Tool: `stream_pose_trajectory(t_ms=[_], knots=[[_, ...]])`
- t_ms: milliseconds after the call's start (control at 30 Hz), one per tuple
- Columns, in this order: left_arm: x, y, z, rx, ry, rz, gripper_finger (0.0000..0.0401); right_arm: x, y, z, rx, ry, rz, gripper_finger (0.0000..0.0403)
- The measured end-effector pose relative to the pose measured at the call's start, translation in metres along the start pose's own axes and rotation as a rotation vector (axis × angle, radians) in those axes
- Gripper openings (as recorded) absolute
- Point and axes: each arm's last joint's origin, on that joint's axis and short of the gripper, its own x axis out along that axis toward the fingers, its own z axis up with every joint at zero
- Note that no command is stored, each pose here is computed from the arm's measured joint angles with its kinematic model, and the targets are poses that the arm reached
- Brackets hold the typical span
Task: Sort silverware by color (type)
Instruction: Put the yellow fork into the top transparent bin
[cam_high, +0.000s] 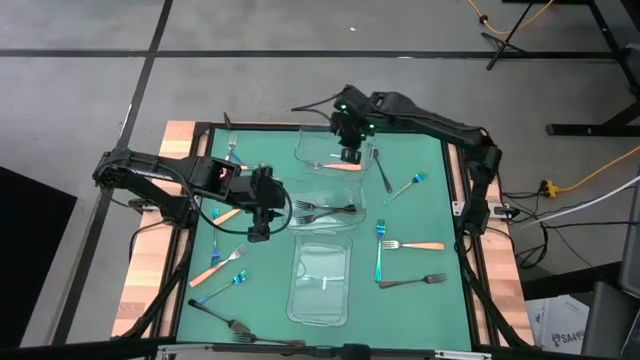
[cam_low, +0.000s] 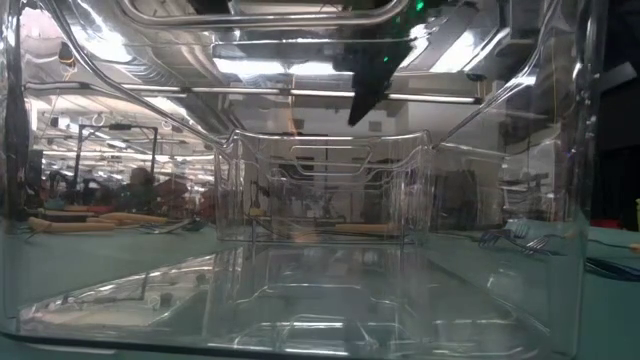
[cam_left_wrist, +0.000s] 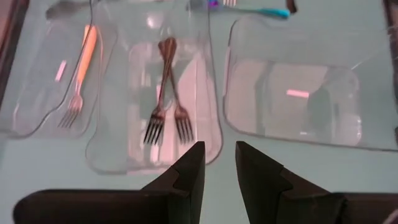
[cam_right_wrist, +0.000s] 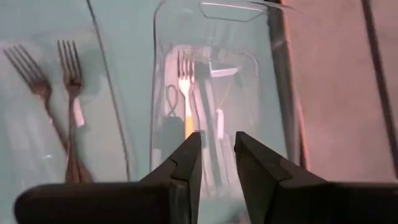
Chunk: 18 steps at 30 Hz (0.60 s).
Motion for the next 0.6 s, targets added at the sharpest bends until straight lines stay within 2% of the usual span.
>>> stream_pose_trajectory(t_ms=[367, 600], knots=[[0.001, 0.003, -0.009, -0.061, 0.077, 0.081, 0.0084, -0.077, 0.06, -0.008, -0.07, -0.003, -0.043, 0.0088], [0.027, 0.003, -0.03, -0.058, 0.174, 0.106, 0.0084, -0.107, 0.106, -0.028, -0.073, 0.066, -0.064, 0.0088]])
